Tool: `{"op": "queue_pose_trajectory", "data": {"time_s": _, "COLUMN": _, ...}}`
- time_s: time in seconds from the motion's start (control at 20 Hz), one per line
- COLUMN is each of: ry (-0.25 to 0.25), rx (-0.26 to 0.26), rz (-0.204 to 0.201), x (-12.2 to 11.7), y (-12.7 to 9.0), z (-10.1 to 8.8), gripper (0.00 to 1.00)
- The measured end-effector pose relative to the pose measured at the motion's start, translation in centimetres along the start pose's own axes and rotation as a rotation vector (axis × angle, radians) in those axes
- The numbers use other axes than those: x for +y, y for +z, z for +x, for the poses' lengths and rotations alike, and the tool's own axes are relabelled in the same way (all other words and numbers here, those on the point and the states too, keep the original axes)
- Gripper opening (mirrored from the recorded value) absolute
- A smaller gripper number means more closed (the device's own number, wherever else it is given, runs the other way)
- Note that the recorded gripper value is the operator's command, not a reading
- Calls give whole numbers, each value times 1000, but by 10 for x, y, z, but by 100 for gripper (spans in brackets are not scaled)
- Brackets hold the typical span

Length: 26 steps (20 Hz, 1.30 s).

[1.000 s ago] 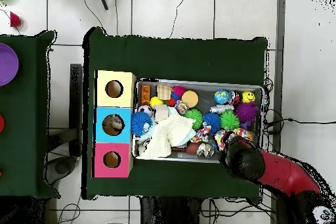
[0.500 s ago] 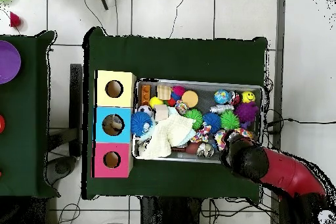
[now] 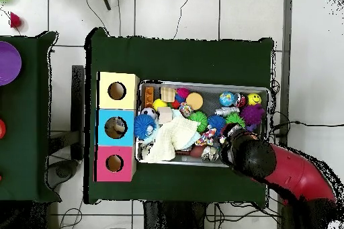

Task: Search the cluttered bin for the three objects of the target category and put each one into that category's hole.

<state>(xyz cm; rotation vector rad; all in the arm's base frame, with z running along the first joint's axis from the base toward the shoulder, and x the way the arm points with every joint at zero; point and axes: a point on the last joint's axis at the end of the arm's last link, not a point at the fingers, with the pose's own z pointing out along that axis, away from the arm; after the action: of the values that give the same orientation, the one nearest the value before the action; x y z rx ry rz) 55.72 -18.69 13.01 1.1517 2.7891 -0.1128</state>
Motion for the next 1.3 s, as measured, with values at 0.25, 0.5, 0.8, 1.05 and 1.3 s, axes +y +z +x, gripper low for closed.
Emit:
{"op": "queue_pose_trajectory", "data": {"time_s": 0.25, "ry": 12, "rx": 10, "rz": -23, "x": 19, "y": -6, "z": 6, "gripper": 100}}
{"op": "queue_pose_trajectory", "data": {"time_s": 0.5, "ry": 12, "rx": 35, "rz": -40, "x": 39, "y": -5, "z": 23, "gripper": 100}}
{"op": "queue_pose_trajectory", "data": {"time_s": 0.8, "ry": 24, "rx": 44, "rz": -74, "x": 63, "y": 3, "z": 48, "gripper": 100}}
{"op": "queue_pose_trajectory", "data": {"time_s": 1.05, "ry": 60, "rx": 31, "rz": -113, "x": 82, "y": 11, "z": 63, "gripper": 100}}
{"op": "queue_pose_trajectory", "data": {"time_s": 1.3, "ry": 93, "rx": 36, "rz": -135, "x": 99, "y": 14, "z": 81, "gripper": 100}}
